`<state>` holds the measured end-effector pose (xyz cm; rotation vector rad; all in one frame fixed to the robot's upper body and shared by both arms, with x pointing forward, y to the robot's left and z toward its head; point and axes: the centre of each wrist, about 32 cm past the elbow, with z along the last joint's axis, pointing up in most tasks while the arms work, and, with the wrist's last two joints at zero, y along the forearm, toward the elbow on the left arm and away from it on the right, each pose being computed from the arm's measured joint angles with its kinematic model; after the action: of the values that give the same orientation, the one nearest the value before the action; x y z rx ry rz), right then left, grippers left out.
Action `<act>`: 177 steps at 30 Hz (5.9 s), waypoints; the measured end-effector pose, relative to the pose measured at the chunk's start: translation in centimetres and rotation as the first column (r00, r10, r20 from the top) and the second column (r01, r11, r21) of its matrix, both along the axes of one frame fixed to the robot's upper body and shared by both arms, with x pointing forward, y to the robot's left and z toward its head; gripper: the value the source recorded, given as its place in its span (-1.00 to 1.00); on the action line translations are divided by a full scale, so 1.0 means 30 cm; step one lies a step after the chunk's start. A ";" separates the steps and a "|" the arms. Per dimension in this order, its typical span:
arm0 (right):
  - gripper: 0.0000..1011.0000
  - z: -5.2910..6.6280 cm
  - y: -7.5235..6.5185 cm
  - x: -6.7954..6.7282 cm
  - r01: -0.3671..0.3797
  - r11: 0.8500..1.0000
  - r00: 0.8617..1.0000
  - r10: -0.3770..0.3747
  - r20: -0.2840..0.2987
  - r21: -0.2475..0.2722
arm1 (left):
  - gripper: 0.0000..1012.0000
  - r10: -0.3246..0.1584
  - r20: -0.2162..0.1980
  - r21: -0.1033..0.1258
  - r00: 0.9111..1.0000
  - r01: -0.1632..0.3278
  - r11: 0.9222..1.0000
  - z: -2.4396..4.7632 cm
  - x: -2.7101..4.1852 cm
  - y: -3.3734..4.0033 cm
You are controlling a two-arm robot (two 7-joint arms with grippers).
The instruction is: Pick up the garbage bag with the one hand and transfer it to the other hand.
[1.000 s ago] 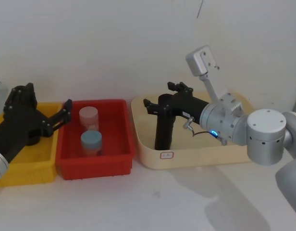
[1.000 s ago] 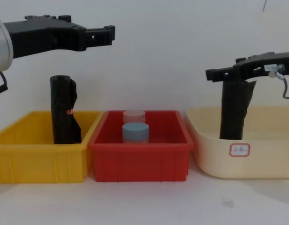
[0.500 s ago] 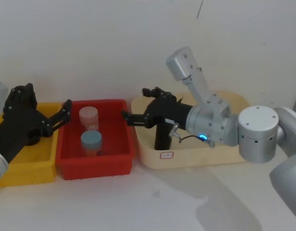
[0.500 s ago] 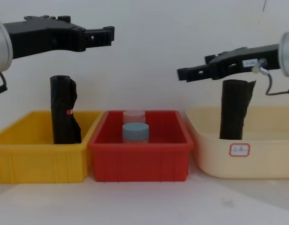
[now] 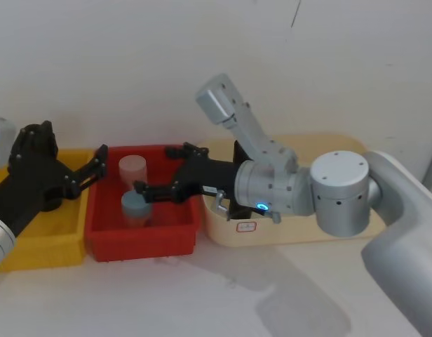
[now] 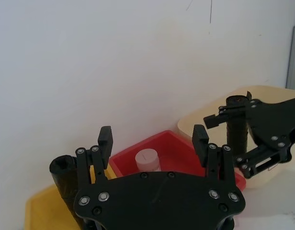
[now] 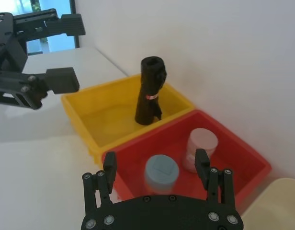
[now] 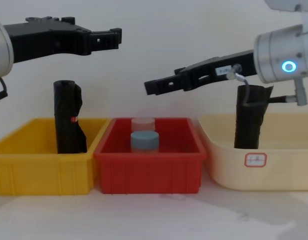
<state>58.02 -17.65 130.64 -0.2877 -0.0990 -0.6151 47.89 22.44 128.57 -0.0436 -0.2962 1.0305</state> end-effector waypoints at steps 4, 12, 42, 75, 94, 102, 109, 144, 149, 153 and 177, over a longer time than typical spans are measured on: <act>0.98 -0.002 0.029 0.006 -0.009 1.000 1.000 0.009 -0.020 0.003 | 0.98 0.000 0.000 0.000 1.000 0.000 1.000 0.000 0.000 0.000; 0.98 -0.008 0.077 0.026 -0.009 1.000 0.999 0.009 -0.050 0.002 | 0.98 0.000 0.000 0.000 1.000 0.000 1.000 0.000 0.000 0.000; 0.98 -0.066 0.193 0.138 0.023 0.995 0.995 -0.033 -0.099 -0.102 | 0.98 0.000 0.000 0.000 1.000 0.000 1.000 0.000 0.000 0.000; 0.80 -0.152 0.192 0.202 0.068 0.979 0.990 -0.090 -0.111 -0.191 | 0.98 0.000 0.000 0.000 1.000 0.000 1.000 0.000 0.000 0.000; 0.32 -0.133 0.163 0.190 0.103 0.986 0.986 -0.118 -0.114 -0.132 | 0.98 0.000 0.000 0.000 1.000 0.000 1.000 0.000 0.000 0.000; 0.32 -0.062 0.127 0.174 0.117 0.992 0.988 -0.122 -0.090 -0.056 | 0.98 0.000 0.000 0.000 1.000 0.000 1.000 0.000 0.000 0.000; 0.32 0.022 0.082 0.164 0.139 0.990 0.990 -0.139 -0.033 0.011 | 0.98 0.000 0.000 0.000 1.000 0.000 1.000 0.000 0.000 0.000; 0.70 0.129 -0.121 0.223 0.300 0.954 0.936 -0.294 0.193 -0.003 | 0.98 0.000 0.000 0.000 1.000 0.000 1.000 0.000 0.000 0.000; 0.94 0.114 -0.127 0.232 0.309 0.951 0.932 -0.299 0.205 -0.016 | 0.98 0.000 0.000 0.000 1.000 0.000 1.000 0.000 0.000 0.000; 0.98 0.103 -0.128 0.236 0.313 0.949 0.929 -0.303 0.214 -0.018 | 0.98 0.000 0.000 0.000 1.000 0.000 1.000 0.000 0.000 0.000; 0.98 -0.019 -0.108 0.062 0.175 0.972 0.971 -0.197 0.138 0.157 | 0.98 0.000 0.000 0.000 1.000 0.000 1.000 0.000 0.000 0.000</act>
<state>59.89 -20.88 130.05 -0.1097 -0.1753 -0.8274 47.89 22.44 128.57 -0.0439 -0.2963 1.0304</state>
